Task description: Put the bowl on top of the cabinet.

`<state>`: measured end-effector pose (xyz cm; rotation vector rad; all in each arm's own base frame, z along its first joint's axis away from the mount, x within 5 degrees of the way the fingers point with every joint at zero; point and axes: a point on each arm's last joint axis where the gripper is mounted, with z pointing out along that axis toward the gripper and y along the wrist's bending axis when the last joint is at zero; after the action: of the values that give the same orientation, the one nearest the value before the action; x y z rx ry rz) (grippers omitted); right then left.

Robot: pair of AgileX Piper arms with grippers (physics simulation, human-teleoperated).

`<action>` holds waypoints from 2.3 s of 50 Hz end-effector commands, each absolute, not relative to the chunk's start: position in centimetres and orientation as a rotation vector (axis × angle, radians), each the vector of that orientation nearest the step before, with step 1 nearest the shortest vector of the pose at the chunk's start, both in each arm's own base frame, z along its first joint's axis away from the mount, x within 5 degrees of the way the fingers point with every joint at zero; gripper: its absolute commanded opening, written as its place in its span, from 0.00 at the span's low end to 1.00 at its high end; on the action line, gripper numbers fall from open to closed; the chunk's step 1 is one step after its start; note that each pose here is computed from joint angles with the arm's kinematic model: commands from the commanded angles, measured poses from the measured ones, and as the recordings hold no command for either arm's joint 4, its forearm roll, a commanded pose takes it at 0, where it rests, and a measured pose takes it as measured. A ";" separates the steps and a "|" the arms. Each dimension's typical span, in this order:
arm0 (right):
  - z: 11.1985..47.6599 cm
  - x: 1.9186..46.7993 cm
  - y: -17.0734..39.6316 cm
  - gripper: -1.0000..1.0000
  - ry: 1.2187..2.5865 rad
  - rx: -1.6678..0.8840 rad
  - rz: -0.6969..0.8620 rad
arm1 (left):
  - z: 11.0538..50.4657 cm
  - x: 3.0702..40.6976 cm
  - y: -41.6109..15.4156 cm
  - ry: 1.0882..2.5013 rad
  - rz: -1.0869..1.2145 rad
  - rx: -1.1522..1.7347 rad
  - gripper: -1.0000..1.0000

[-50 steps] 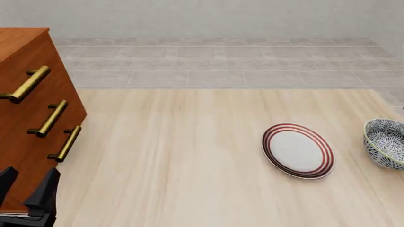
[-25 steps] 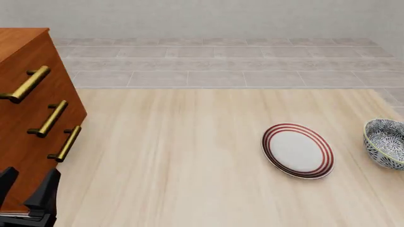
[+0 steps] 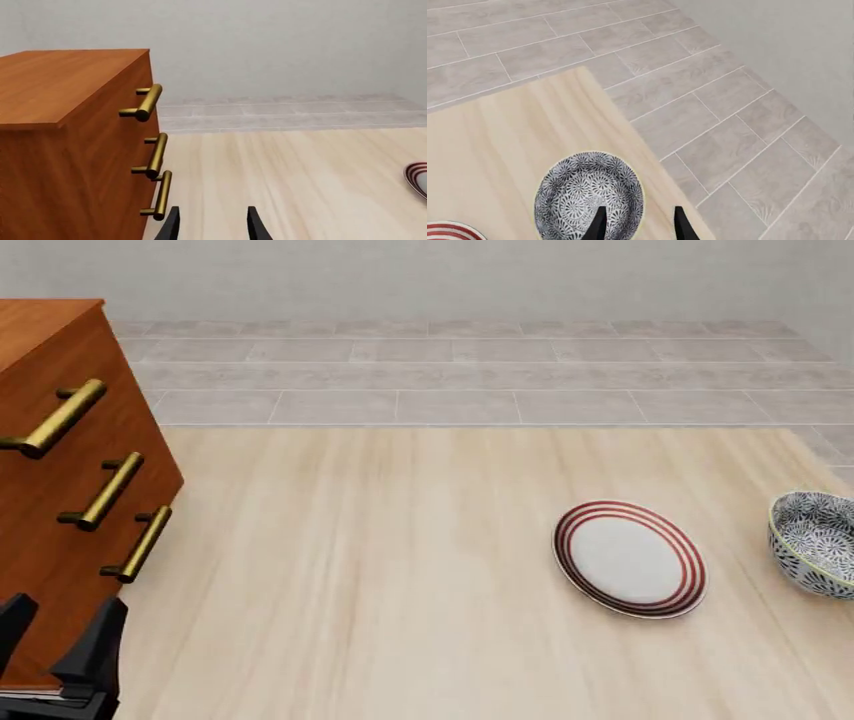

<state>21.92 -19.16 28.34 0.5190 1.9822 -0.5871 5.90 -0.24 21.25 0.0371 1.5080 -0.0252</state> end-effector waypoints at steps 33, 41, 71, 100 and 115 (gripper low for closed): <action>24.3 23.5 -21.5 1.00 2.063 0.551 -0.576 | 21.2 5.9 -0.2 1.509 -0.018 0.038 1.00; 23.0 23.7 -21.8 1.00 2.091 0.551 -0.575 | 21.3 5.9 -0.2 1.507 -0.019 0.037 1.00; 19.0 24.8 -23.9 1.00 2.157 0.540 -0.590 | 21.2 6.0 -0.2 1.510 -0.019 0.037 1.00; 16.1 25.0 -24.1 1.00 2.206 0.531 -0.581 | 21.3 6.2 -0.2 1.514 -0.019 0.036 1.00; 14.5 25.1 -23.9 1.00 2.235 0.518 -0.571 | 21.3 6.3 -0.2 1.518 -0.020 0.040 1.00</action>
<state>25.06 -24.06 15.59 0.5338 2.2102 -0.5775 6.21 -0.22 21.27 0.0367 1.5147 -0.0187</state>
